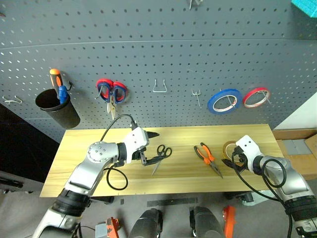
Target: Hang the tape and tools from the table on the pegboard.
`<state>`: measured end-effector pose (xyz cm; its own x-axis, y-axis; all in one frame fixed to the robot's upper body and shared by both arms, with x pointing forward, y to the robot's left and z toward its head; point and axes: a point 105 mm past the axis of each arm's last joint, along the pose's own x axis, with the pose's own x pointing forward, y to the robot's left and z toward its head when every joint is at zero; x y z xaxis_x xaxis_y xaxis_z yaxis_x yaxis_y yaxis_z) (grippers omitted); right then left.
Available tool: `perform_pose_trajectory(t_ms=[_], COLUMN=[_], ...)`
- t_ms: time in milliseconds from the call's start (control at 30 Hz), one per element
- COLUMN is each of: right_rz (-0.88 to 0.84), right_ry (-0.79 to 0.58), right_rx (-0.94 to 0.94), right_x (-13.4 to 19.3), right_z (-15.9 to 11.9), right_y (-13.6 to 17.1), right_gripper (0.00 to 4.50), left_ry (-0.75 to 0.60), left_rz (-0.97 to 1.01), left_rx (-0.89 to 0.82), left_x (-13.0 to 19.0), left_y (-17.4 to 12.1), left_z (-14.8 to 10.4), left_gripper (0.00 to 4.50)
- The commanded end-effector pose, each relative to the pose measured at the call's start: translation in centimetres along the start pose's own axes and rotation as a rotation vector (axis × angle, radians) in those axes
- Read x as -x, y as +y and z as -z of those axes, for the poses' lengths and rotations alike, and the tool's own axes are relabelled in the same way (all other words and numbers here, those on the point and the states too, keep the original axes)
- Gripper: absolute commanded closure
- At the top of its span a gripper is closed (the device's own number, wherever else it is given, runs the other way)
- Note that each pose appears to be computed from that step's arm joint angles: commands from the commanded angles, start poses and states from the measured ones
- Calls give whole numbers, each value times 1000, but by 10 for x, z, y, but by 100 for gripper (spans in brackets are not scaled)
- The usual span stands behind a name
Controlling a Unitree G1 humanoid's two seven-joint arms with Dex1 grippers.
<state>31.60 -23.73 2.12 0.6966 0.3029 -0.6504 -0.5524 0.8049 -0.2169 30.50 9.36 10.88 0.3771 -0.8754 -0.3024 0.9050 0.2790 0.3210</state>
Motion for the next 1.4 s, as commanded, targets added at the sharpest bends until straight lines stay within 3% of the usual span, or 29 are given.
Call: perform_pose_trajectory(t_ms=[33,467,567,967,1067,1200,1400], right_rz=[15,7,-13,-17,11,26,12], right_ry=[9,137,165,177,134,5,-143], right_rx=[40,51,69,167,218,322,450], right_x=[-3,-37,-39,-40,-33,-10,38], right_z=[-3,10,14,14,5,-27,-60], right_y=[-5,-18,-19,-23,-24,-13,43], right_gripper=[0,0,54,406,419,419,419], left_ry=[-37,-58,-48,-22,-20,-12,-17], left_rz=[59,114,134,86,65,7,-51], left_rx=[-65,-86,-89,-21,-5,-8,-9], left_x=[-7,-17,-15,4,11,23,38], left_y=[-2,-7,-12,-8,-7,-2,1], left_z=[-14,-19,-17,-7,-6,-5,-6], left_gripper=[2,2,0,0,0,0,0])
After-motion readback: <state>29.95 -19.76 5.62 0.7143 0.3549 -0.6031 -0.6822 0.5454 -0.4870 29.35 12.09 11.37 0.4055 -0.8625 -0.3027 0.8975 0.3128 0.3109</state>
